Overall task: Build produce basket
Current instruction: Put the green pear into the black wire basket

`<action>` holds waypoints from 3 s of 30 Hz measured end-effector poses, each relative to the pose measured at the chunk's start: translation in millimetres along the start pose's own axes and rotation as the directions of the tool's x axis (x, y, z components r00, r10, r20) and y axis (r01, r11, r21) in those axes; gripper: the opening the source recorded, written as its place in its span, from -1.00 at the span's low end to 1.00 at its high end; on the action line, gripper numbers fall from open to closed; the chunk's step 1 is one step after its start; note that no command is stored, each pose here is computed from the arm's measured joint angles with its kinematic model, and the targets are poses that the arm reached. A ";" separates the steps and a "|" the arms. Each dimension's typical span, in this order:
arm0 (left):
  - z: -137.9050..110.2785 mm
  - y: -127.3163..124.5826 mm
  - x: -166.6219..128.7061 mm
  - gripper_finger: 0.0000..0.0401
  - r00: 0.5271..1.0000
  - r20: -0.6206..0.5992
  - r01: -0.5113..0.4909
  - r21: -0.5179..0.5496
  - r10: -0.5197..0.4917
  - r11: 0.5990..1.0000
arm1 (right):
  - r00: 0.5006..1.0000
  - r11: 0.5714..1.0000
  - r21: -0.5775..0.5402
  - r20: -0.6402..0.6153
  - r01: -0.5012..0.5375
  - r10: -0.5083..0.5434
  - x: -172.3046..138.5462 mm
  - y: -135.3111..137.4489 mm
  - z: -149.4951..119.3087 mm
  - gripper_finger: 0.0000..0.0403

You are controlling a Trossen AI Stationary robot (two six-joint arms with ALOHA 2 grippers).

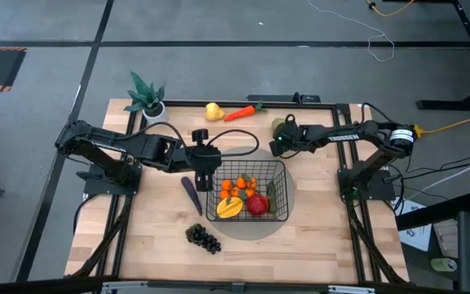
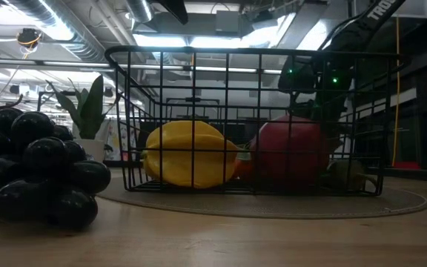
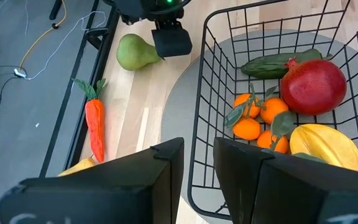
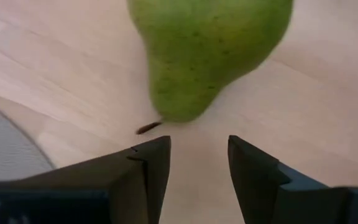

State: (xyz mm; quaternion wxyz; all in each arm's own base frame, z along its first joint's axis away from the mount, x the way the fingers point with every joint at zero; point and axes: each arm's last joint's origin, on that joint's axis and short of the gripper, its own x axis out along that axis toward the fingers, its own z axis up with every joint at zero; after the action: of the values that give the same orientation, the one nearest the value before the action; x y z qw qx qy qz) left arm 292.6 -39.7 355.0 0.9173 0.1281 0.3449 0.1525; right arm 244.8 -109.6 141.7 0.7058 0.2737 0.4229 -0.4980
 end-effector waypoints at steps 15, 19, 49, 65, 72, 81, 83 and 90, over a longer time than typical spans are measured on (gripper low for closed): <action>0.0 0.0 0.0 -0.62 1.000 0.000 0.000 -0.005 0.000 1.000 | 0.998 0.995 -0.092 0.052 -0.032 0.037 2.4 -0.1 9.9 -0.26; 0.0 0.0 0.0 -0.62 1.000 0.000 0.000 -0.005 0.000 1.000 | 0.999 0.994 -0.106 0.048 -0.013 0.018 5.0 -5.8 13.7 -0.26; 0.0 0.0 0.0 -0.62 1.000 0.000 0.000 -0.006 0.000 1.000 | 0.991 0.992 -0.042 -0.066 -0.115 0.112 16.8 -9.9 15.7 -0.26; 0.0 0.0 0.0 -0.62 1.000 0.000 0.000 0.004 0.000 1.000 | 0.988 0.981 0.129 -0.041 -0.145 0.152 13.4 -0.8 13.7 -0.26; 0.0 0.0 0.0 -0.62 1.000 0.000 0.000 0.004 0.000 1.000 | 0.998 0.984 0.173 0.025 -0.052 0.049 18.1 -2.8 14.5 -0.26; -0.1 0.0 0.0 -0.62 1.000 -0.001 0.000 0.005 0.000 1.000 | 1.000 0.991 0.136 -0.012 0.018 -0.017 39.0 0.5 6.3 -0.26; -0.4 0.0 0.0 -0.62 1.000 -0.004 0.000 0.006 0.000 1.000 | 1.000 0.993 0.115 -0.011 0.017 -0.015 38.6 0.5 6.4 -0.26; -0.8 -0.1 0.0 -0.62 1.000 -0.007 0.001 0.008 0.000 1.000 | 1.000 1.000 0.026 0.006 0.001 -0.001 34.2 -1.6 10.1 -0.33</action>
State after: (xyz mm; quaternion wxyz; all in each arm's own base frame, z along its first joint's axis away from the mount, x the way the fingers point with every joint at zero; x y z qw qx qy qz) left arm 292.1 -39.8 354.3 0.9157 0.1311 0.3485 0.1513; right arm 251.6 -134.5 117.0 0.7031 0.2811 0.4147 -0.5046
